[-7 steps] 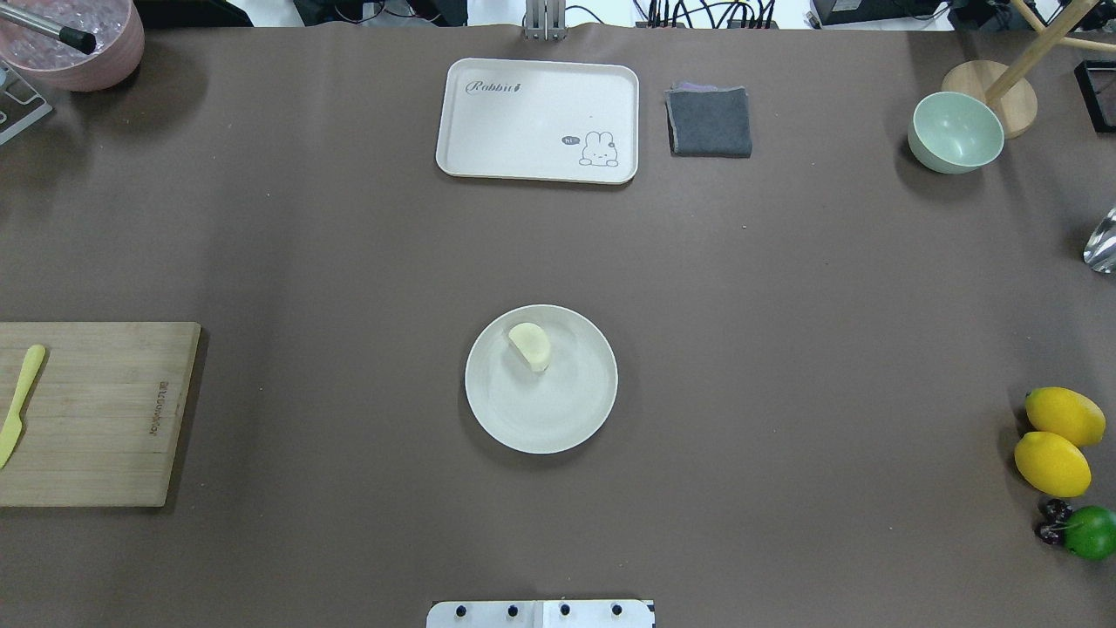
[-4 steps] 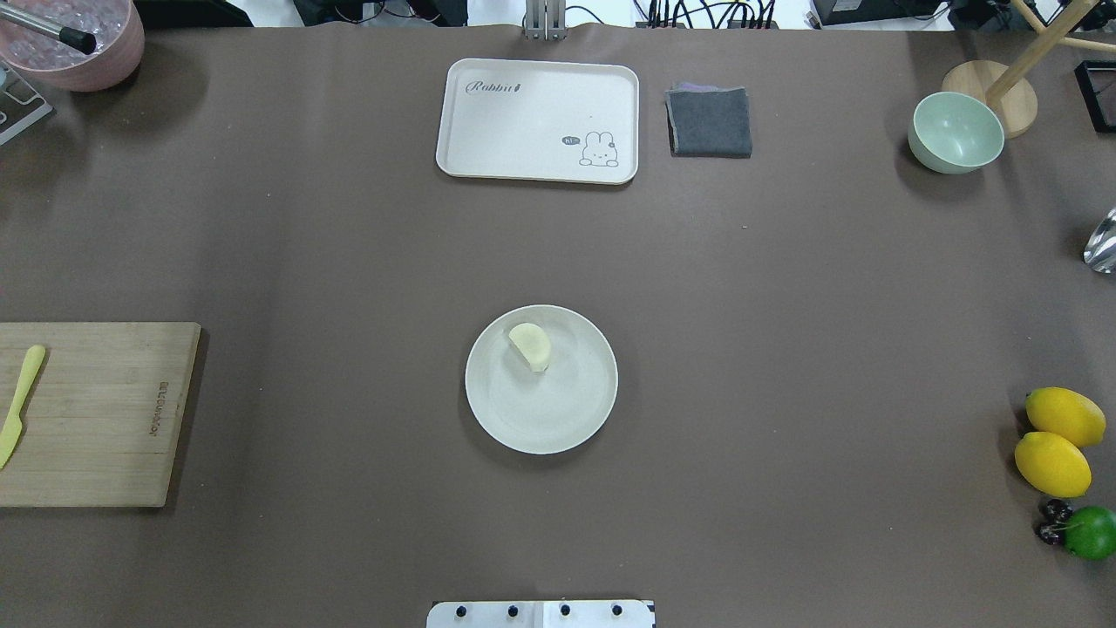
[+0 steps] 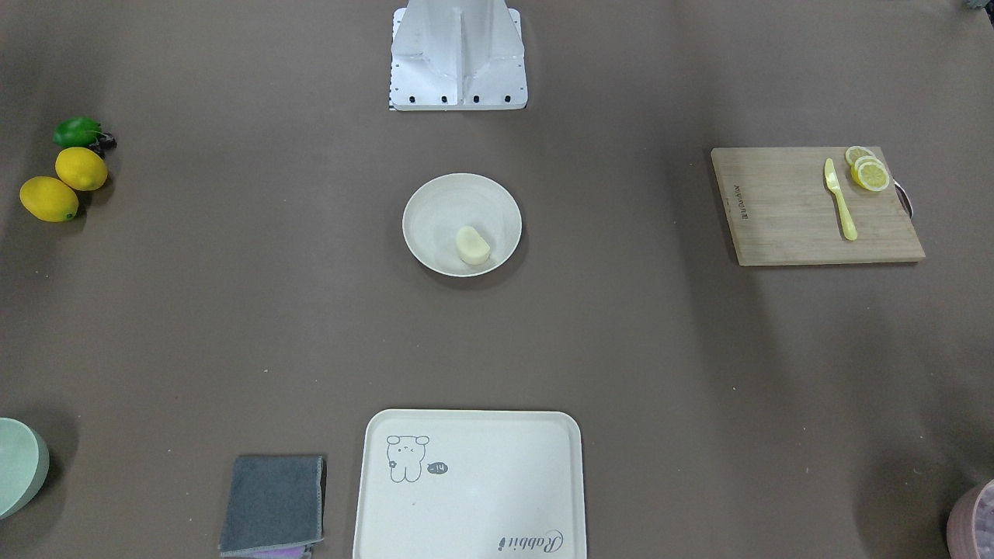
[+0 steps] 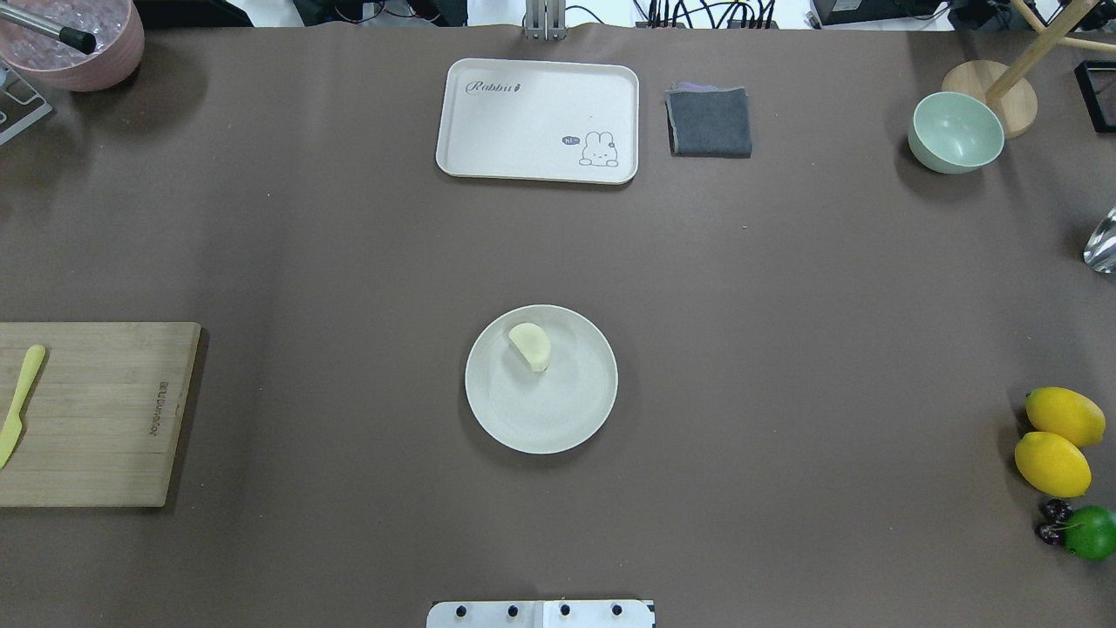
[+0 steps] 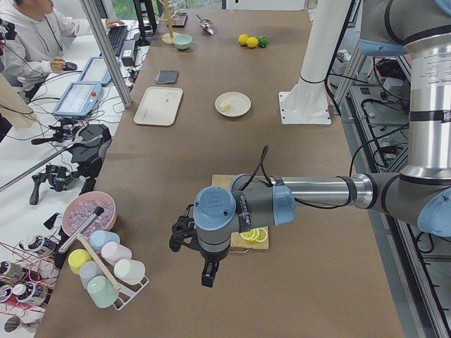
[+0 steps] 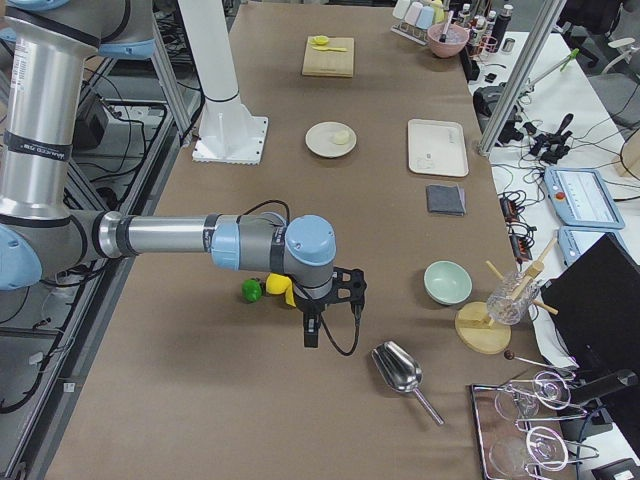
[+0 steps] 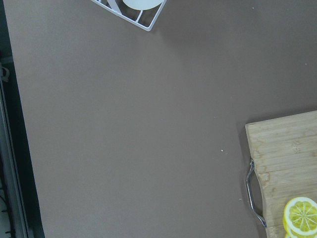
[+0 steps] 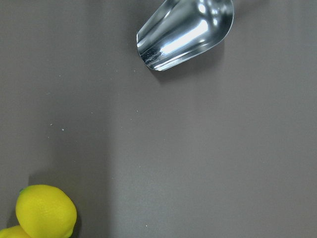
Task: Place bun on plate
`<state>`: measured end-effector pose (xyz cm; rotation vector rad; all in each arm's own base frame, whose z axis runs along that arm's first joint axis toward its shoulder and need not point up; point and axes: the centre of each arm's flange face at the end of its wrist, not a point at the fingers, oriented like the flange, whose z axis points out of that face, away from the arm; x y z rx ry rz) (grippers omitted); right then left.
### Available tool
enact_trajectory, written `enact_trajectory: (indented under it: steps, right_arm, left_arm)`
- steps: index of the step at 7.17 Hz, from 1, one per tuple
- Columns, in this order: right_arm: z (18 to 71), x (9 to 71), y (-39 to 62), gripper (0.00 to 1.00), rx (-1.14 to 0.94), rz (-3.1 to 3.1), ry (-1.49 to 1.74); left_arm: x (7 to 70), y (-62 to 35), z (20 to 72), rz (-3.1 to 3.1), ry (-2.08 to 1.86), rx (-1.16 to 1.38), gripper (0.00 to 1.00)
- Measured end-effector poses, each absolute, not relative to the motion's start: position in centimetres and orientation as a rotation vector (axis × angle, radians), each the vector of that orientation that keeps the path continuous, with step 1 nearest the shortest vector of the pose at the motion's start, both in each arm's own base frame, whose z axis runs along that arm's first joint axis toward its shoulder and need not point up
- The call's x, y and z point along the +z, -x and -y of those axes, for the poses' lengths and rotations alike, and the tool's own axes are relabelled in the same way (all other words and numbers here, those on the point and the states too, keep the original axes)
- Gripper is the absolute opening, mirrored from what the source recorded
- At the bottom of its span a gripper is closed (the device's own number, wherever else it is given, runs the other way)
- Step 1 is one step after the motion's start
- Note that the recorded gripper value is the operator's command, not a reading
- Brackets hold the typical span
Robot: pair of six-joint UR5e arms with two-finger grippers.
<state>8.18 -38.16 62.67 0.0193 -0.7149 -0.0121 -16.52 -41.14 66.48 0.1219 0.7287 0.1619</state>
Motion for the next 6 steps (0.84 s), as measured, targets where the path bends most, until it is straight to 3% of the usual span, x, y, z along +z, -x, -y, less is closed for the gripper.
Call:
enact_trajectory:
  steps: [6]
  right_arm:
    - [38.08, 62.86, -8.17, 1.0, -0.01, 0.716, -0.015]
  left_arm:
    - [66.15, 16.51, 41.2, -0.732, -0.131, 0.165, 0.98]
